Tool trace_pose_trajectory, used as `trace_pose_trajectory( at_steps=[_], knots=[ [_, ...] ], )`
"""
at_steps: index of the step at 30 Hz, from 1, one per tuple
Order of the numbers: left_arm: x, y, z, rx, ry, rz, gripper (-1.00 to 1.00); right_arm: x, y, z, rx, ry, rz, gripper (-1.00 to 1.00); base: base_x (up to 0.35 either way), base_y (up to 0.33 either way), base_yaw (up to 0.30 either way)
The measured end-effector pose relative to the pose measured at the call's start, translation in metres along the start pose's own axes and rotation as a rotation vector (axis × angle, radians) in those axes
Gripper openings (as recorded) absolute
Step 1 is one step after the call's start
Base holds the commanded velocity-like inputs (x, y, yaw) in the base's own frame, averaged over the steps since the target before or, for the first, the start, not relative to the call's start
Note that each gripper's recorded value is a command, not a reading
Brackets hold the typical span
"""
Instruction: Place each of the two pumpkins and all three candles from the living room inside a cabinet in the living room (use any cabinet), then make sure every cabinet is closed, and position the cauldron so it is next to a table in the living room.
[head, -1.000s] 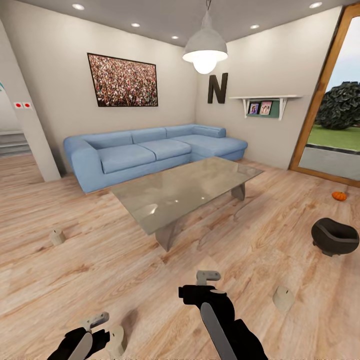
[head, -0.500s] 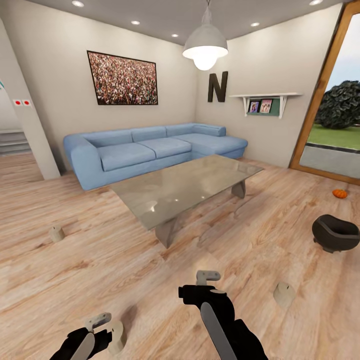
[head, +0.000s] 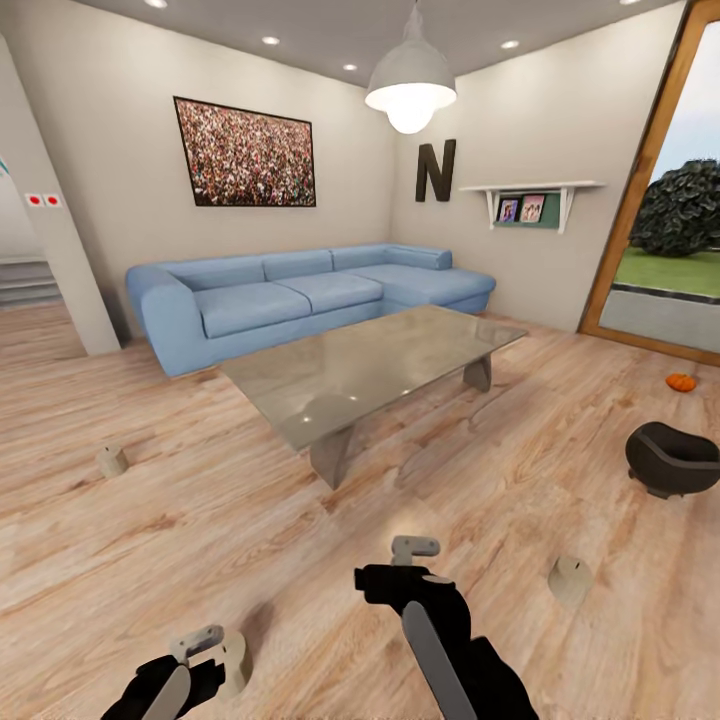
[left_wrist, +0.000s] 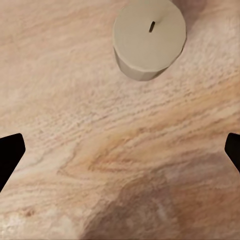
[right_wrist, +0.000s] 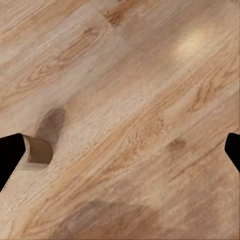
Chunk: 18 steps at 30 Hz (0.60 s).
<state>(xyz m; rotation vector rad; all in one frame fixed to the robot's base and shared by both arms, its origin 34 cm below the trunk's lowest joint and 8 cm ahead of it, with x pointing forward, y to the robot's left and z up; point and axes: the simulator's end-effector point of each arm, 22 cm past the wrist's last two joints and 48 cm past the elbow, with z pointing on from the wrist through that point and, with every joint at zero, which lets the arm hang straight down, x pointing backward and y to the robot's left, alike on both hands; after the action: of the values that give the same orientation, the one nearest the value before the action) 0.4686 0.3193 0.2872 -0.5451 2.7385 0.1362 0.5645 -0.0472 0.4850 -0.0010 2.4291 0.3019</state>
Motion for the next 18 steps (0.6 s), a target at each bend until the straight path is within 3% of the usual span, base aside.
trace_pose_trajectory(
  at_steps=[8,13,18],
  knots=[
    [0.014,-0.011,0.014,0.003,-0.003,0.026,1.0,0.009,0.035,-0.011,-0.16,0.031,0.063,1.0,0.0,0.0,0.0],
    [0.025,-0.023,0.019,0.008,0.011,0.036,1.0,0.018,0.04,-0.006,-0.184,0.056,0.081,1.0,0.0,0.0,0.0],
    [0.032,-0.027,0.024,-0.016,0.007,0.089,1.0,0.024,0.036,0.002,-0.182,0.076,0.095,1.0,0.0,0.0,0.0]
  ],
)
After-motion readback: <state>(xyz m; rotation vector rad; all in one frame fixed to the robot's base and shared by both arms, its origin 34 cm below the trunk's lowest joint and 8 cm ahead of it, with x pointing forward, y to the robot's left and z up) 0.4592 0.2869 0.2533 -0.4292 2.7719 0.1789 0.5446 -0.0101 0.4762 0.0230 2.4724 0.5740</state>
